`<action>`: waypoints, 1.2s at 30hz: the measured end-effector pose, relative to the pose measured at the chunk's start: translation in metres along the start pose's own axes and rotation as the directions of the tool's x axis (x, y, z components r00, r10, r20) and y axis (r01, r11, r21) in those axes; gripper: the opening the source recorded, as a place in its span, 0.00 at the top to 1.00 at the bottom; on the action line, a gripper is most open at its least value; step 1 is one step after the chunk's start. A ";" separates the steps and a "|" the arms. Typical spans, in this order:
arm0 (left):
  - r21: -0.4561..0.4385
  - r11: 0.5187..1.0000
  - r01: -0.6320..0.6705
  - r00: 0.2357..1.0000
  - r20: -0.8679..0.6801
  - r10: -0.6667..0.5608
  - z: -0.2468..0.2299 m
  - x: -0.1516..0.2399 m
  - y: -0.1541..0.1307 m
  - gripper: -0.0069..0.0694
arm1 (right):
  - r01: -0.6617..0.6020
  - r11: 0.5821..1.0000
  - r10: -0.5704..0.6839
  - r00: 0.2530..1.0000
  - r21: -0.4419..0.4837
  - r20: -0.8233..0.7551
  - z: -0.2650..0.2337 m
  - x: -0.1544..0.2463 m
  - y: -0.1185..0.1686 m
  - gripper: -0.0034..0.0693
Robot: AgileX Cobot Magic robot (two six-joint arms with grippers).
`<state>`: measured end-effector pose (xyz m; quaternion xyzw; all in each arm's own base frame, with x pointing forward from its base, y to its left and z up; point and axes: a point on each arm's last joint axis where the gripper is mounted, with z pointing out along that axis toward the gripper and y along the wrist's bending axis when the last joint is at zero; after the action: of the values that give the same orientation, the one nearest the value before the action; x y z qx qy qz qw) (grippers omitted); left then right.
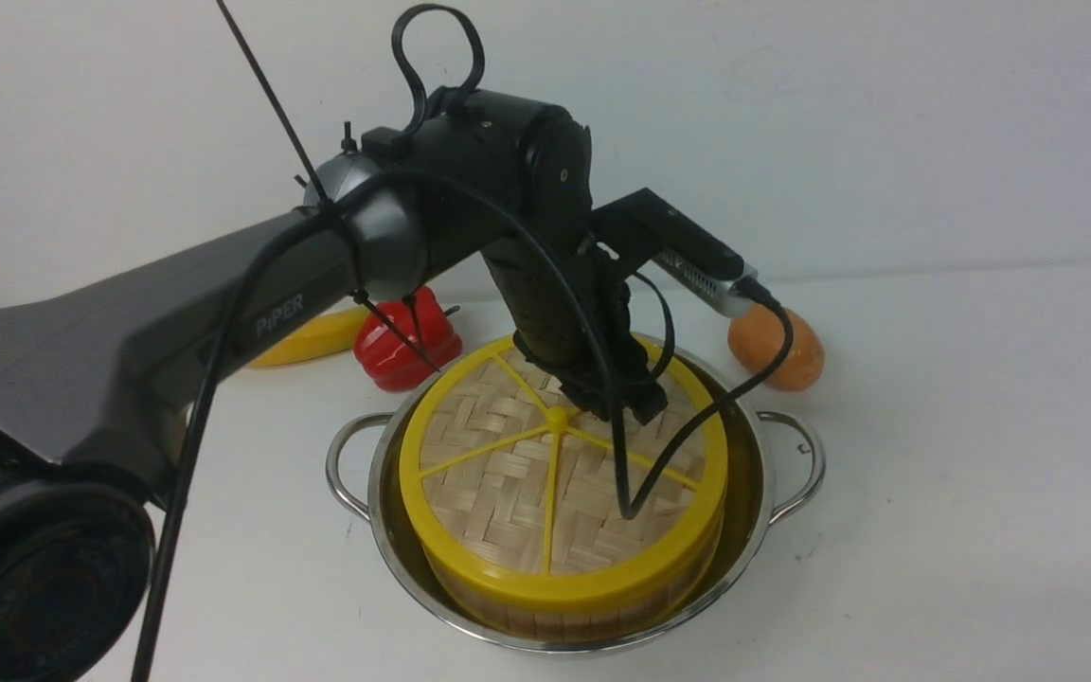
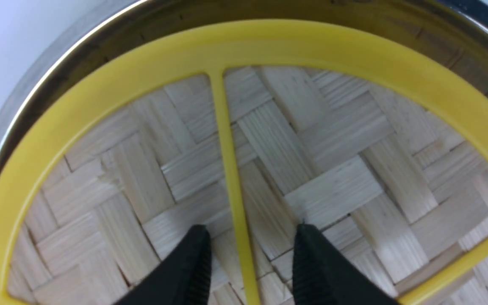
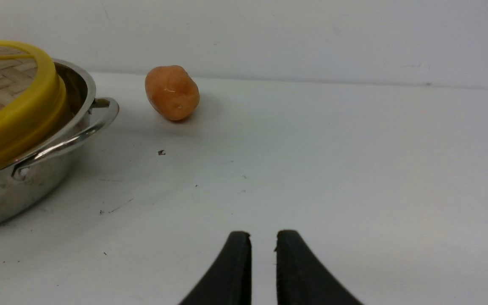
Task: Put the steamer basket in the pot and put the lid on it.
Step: Use the left arm to place the steamer lid on the steamer
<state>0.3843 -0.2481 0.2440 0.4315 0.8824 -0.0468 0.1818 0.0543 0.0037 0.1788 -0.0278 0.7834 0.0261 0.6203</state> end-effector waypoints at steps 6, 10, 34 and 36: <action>-0.011 1.000 0.002 1.000 0.004 -0.002 -0.002 -0.005 0.002 0.56 | 0.000 1.000 0.000 1.000 0.000 0.000 0.000 0.000 0.000 0.84; -0.021 1.000 0.021 1.000 0.016 -0.020 -0.014 -0.013 0.005 0.56 | 0.000 1.000 0.000 1.000 0.000 0.000 0.000 0.000 0.000 0.84; -0.107 0.988 0.115 0.989 -0.083 -0.124 -0.027 -0.008 0.013 0.56 | 0.000 1.000 0.000 1.000 0.000 0.000 0.000 0.000 0.000 0.84; -0.110 0.983 0.145 0.985 -0.080 -0.154 -0.027 -0.008 0.013 0.56 | 0.000 1.000 0.000 1.000 0.000 0.000 0.000 0.000 0.000 0.84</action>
<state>0.3918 -0.2396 0.2734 0.3557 0.9207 0.0046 0.1608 0.0543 0.0037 0.1788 -0.0278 0.7834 0.0261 0.6203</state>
